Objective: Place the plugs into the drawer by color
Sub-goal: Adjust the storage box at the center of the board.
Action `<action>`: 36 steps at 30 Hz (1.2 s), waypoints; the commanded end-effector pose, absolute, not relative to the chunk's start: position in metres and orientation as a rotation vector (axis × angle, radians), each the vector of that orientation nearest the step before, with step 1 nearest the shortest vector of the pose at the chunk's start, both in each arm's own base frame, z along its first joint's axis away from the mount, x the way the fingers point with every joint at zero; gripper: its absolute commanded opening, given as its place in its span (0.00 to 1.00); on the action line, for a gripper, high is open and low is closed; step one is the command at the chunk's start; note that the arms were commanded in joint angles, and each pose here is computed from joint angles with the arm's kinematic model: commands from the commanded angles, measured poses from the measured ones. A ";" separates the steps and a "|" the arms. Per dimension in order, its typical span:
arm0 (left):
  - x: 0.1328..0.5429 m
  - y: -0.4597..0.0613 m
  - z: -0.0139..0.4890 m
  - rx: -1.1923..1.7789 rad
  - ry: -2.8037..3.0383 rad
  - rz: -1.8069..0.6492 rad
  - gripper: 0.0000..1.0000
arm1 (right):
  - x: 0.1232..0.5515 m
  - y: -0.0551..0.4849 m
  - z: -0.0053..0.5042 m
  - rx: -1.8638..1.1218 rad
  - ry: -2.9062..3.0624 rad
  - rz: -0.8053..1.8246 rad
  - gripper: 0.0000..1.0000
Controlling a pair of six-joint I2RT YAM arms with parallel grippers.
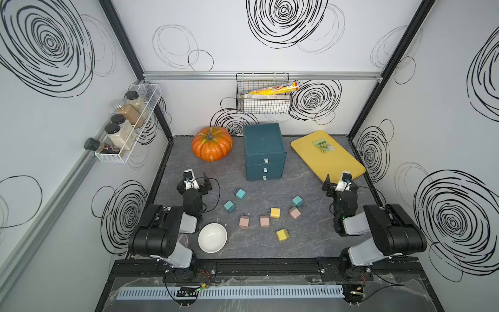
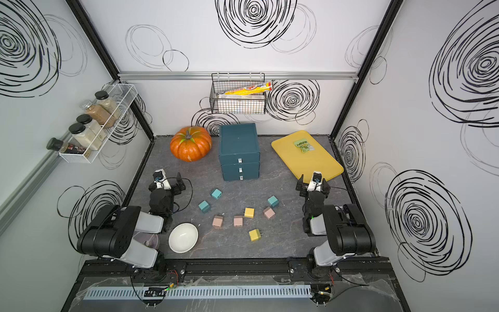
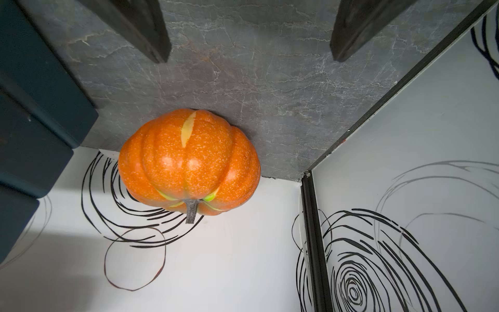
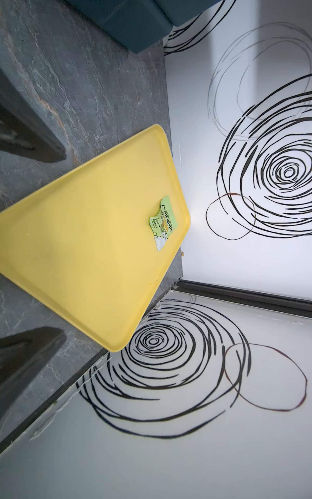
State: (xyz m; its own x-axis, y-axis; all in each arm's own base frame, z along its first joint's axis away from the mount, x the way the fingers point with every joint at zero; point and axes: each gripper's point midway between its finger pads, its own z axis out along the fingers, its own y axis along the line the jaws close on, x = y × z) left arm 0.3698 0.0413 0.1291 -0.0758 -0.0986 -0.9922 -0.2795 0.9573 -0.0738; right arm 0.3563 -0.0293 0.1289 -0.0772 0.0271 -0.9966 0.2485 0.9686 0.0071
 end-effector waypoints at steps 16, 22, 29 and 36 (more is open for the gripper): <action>0.369 0.042 0.138 -0.306 1.603 0.147 0.99 | 0.356 -0.030 0.133 0.221 1.621 -0.183 1.00; 0.369 0.042 0.138 -0.307 1.602 0.147 0.99 | 0.355 -0.030 0.132 0.221 1.624 -0.184 1.00; 0.360 0.038 0.150 -0.279 1.560 0.138 0.99 | 0.353 -0.029 0.141 0.210 1.595 -0.182 1.00; 0.356 0.033 0.221 -0.458 1.491 0.081 0.99 | 0.379 0.016 0.195 0.048 1.698 0.027 1.00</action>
State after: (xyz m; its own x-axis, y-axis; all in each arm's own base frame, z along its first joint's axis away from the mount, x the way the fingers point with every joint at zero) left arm 0.3556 0.0230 0.1951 0.0475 -0.1195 -0.9917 -0.2574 0.9578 -0.1278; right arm 0.3687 -0.0101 0.1936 -0.0157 0.0266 -0.9995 0.1472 0.9888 0.0240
